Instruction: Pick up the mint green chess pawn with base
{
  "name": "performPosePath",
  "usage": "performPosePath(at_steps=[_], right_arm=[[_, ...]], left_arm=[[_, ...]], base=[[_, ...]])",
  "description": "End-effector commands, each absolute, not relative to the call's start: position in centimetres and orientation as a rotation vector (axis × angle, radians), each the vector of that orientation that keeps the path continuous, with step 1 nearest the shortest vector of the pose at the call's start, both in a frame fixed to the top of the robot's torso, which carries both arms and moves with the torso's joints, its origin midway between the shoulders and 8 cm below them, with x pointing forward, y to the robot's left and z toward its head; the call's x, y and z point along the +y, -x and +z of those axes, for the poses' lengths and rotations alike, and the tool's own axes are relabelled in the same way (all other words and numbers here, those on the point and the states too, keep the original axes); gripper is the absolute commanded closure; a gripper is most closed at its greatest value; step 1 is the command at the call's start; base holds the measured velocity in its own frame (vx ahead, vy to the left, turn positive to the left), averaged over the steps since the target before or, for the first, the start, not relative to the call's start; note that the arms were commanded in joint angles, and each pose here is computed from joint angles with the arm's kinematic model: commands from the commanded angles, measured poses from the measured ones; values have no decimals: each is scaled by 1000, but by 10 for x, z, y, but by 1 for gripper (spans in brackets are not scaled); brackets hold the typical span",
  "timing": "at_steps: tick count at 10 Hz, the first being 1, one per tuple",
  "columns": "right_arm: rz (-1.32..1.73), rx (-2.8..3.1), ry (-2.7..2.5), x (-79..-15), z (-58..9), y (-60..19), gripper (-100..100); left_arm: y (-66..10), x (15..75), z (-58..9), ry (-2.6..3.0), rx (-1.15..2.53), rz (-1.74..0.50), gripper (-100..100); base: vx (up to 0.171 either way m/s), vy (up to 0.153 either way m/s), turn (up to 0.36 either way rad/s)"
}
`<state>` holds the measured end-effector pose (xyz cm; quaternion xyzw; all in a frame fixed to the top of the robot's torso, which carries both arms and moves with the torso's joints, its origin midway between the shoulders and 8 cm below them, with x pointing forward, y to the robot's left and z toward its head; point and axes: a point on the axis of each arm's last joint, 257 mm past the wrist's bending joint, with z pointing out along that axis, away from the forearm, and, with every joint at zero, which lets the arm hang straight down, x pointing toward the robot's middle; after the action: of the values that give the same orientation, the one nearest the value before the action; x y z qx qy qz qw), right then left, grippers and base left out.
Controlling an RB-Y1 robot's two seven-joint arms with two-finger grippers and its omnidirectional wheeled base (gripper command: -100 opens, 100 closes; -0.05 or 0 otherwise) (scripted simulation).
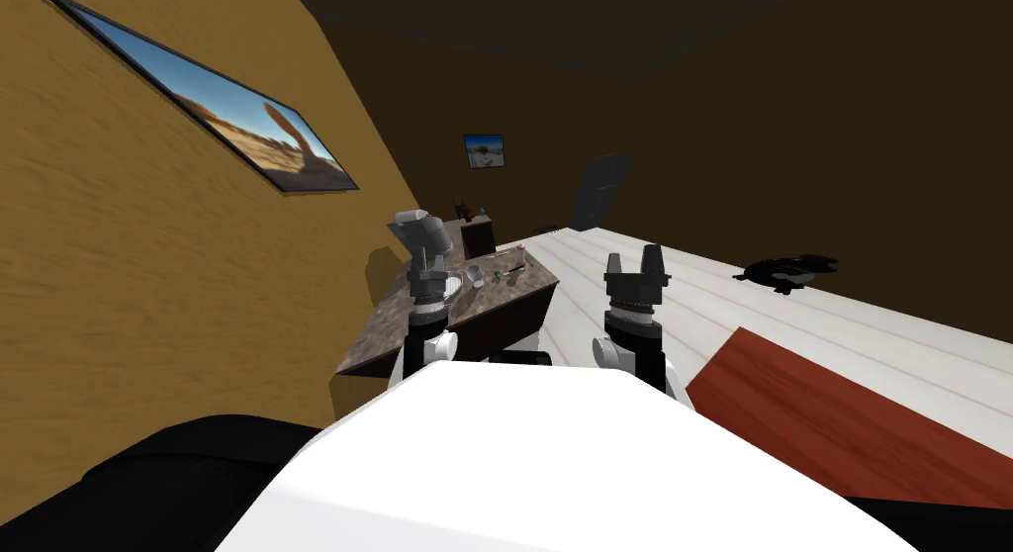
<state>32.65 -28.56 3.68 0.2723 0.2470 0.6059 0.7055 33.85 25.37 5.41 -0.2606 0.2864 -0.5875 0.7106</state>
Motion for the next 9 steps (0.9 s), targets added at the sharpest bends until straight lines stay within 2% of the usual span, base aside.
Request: performPosePath(at_steps=[1,5,9], right_arm=[[1347,549,-605,-286,37,-327,0],[1347,549,-605,-286,37,-327,0],[1347,549,-605,-286,37,-327,0]], left_arm=[[-340,254,48,561,668,-1288,-100],[-343,268,19,509,799,-1201,-100],[-342,301,-26,456,971,-1065,-100]], base=[[-18,-15,-40],[-50,-53,-85],[-75,-99,-155]])
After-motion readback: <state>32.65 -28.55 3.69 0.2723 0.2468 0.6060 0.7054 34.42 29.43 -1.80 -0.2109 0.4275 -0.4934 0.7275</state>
